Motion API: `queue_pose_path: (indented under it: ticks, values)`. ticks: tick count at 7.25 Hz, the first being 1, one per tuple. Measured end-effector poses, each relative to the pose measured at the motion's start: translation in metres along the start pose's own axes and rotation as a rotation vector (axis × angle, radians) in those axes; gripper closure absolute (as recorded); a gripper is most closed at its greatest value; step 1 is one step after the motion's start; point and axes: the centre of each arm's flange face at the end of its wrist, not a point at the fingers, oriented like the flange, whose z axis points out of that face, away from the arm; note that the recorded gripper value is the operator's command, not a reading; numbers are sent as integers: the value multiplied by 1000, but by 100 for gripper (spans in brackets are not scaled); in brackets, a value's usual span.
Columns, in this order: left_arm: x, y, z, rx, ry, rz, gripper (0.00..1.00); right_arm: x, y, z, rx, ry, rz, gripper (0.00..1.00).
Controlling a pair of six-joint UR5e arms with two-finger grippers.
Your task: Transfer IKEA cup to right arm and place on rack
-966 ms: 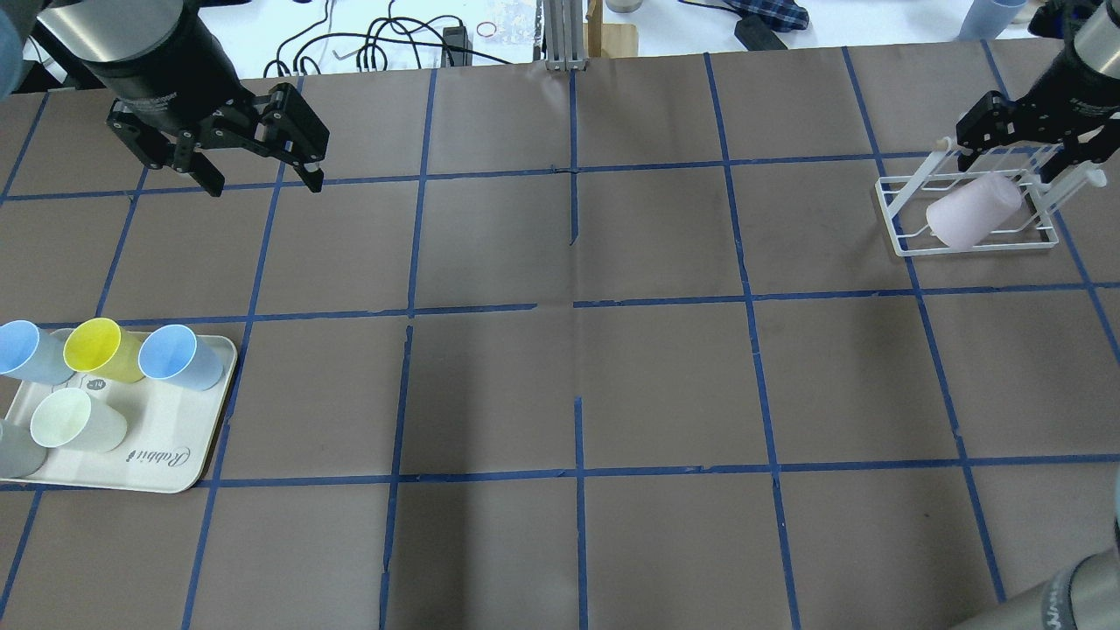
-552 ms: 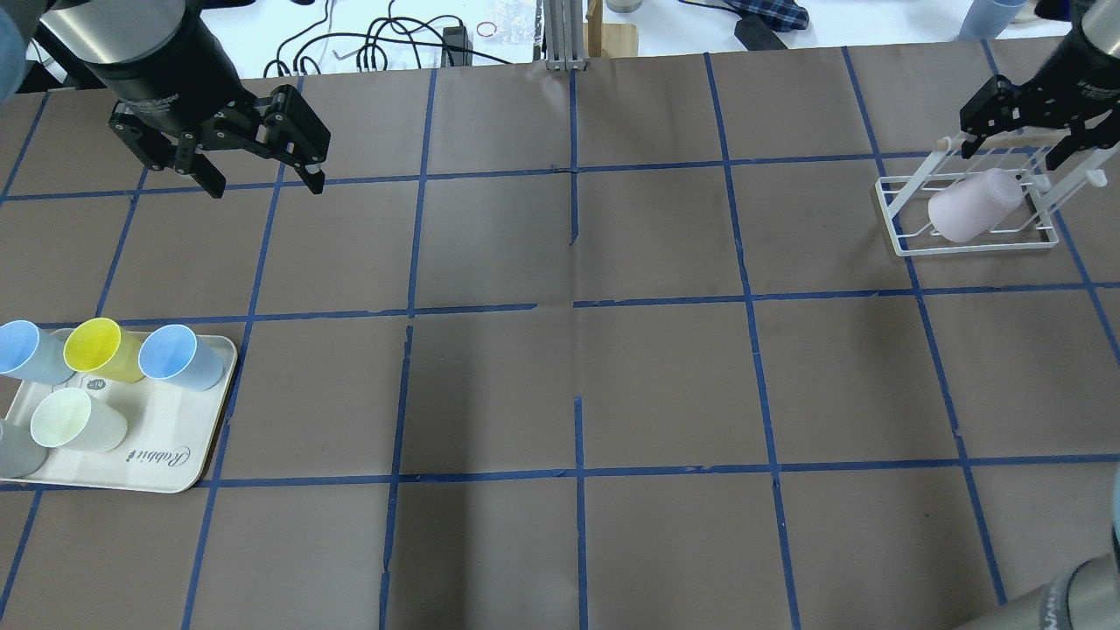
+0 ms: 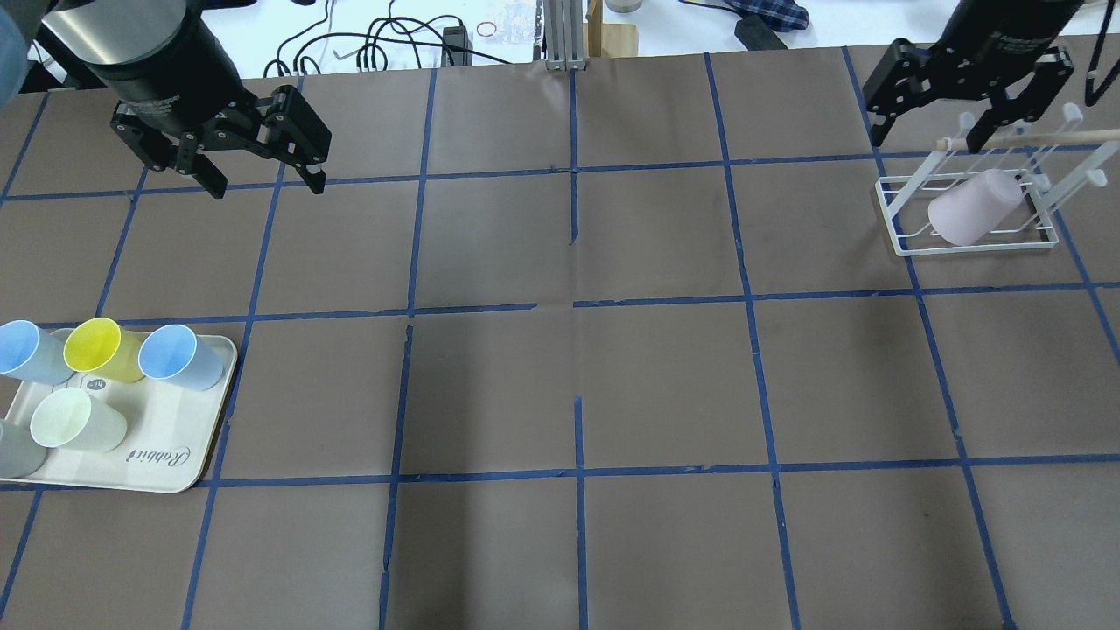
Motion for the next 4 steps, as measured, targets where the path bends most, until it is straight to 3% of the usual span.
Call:
queue_pose_path:
  ticks: [4]
  values:
    - [0, 0, -1, 3, 0, 0, 0, -64, 51, -31, 64, 0, -94, 0]
